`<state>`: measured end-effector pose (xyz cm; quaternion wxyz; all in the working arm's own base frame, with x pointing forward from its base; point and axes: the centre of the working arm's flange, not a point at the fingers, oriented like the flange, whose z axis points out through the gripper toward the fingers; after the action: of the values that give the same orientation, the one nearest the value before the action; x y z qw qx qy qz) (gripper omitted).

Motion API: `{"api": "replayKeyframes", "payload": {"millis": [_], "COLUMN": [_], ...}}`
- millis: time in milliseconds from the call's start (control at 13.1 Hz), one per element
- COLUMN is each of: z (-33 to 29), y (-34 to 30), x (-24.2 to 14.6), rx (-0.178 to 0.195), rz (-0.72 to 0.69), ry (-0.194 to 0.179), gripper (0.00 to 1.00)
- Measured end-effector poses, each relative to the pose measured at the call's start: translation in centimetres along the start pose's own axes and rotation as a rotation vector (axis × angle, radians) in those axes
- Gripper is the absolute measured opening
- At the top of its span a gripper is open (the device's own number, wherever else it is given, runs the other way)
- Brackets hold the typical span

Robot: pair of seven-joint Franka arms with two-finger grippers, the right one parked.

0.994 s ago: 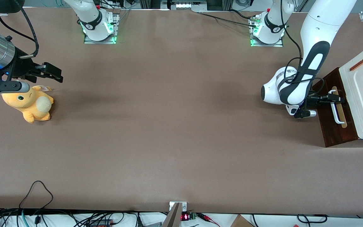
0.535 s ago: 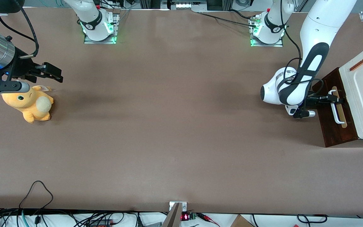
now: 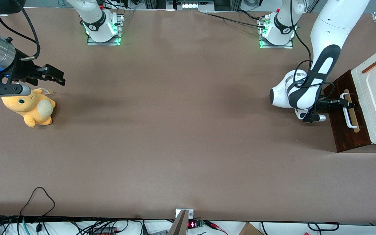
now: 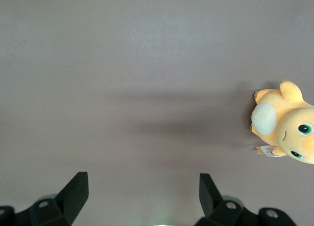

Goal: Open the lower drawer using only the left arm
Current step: 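Close the left gripper around the white drawer handle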

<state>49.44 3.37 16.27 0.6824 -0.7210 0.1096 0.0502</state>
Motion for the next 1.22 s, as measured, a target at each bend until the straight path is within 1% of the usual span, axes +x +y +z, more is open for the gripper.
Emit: {"api": "replayKeyframes", "payload": {"millis": [76, 153, 229, 764, 1070, 1223], "z": [0.0, 0.0, 0.0, -0.1, -0.4, -1.0], "y": [0.1, 0.2, 0.3, 0.2, 0.1, 0.0], "x": [0.0, 0.0, 0.0, 0.1, 0.2, 0.4], "rx": [-0.001, -0.004, -0.006, -0.009, -0.019, -0.031], "rz": [0.001, 0.002, -0.018, -0.022, -0.026, -0.031], "ry": [0.000, 0.002, 0.003, 0.006, 0.008, 0.008], "gripper": [0.33, 0.24, 0.21, 0.21, 0.21, 0.21]}}
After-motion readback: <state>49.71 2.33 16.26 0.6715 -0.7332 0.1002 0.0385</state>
